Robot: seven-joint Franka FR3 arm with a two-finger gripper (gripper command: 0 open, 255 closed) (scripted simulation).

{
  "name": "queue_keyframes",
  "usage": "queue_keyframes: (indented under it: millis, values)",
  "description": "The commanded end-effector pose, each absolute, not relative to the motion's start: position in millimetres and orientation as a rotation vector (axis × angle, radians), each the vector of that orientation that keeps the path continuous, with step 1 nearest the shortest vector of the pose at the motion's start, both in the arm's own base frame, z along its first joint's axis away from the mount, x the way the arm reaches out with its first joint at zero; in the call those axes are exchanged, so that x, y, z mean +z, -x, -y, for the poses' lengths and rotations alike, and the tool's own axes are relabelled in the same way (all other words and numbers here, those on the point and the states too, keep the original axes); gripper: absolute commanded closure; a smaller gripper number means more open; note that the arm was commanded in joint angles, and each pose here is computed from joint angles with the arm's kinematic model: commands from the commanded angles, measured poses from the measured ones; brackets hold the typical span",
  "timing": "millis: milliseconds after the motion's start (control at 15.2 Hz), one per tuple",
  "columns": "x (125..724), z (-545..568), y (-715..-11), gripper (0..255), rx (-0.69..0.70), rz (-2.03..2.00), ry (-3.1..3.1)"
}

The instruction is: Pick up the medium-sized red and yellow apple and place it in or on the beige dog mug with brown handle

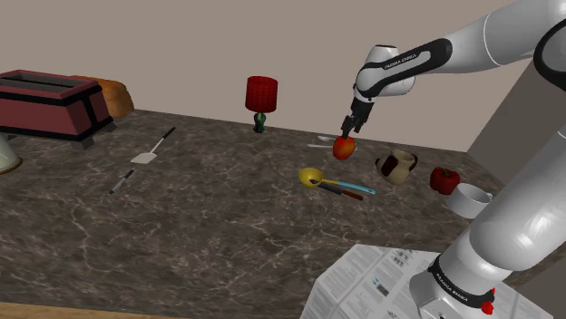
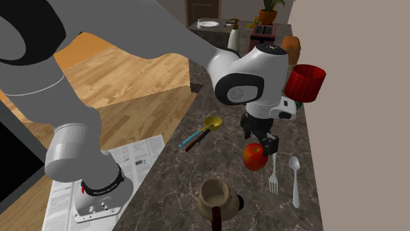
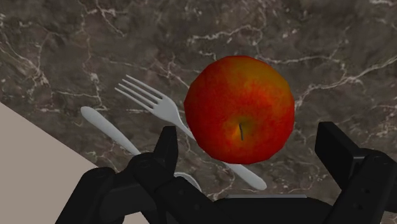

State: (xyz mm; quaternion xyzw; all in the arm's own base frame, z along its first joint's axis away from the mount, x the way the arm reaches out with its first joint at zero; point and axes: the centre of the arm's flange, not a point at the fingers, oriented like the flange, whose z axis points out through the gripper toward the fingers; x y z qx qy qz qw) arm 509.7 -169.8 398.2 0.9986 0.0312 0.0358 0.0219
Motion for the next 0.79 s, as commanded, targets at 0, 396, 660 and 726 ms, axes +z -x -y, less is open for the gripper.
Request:
queue_keyframes:
  millis: [0,396,660,726]
  values:
    - [398.1,169.8,-509.7,0,0.111,-0.097,-3.094]
    - [398.1,169.8,-509.7,255,0.111,-0.097,-3.094]
    - [398.1,169.8,-509.7,255,0.111,-0.097,-3.094]
    - [398.1,169.8,-509.7,255,0.111,-0.097,-3.094]
